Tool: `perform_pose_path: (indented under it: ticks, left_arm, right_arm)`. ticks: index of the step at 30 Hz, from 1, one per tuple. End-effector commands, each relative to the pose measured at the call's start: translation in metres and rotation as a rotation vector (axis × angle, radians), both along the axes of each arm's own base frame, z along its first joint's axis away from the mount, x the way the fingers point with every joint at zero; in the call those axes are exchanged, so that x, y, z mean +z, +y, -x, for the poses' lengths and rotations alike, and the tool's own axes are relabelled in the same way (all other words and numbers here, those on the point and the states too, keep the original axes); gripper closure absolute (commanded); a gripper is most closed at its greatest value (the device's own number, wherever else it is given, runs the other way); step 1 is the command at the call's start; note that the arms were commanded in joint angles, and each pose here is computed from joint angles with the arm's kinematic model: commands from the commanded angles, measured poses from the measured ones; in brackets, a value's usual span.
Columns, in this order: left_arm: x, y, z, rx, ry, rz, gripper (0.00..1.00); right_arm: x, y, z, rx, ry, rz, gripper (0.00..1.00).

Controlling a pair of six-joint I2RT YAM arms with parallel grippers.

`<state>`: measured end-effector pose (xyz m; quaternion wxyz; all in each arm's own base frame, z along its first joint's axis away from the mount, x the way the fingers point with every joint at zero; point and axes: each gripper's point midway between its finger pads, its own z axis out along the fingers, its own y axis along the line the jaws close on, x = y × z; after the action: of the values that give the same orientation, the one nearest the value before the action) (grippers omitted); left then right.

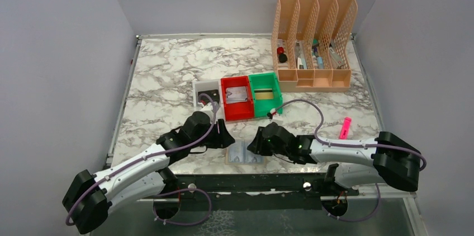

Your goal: Take the credit cards out of the card holder

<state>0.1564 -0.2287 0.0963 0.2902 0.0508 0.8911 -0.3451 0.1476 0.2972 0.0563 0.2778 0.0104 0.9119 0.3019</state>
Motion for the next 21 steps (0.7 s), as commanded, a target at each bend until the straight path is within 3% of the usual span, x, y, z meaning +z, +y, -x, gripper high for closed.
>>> perform_pose_path:
  ticks: [1, 21]
  left_arm:
    - [0.020, -0.031, 0.008, -0.137, -0.005, 0.118, 0.50]
    - [0.002, -0.060, 0.018, -0.256, 0.065, 0.074, 0.51]
  right_arm:
    - [0.019, 0.025, 0.005, 0.091, 0.027, -0.193, 0.65]
    - [-0.018, 0.032, 0.007, 0.152, 0.187, -0.212, 0.71]
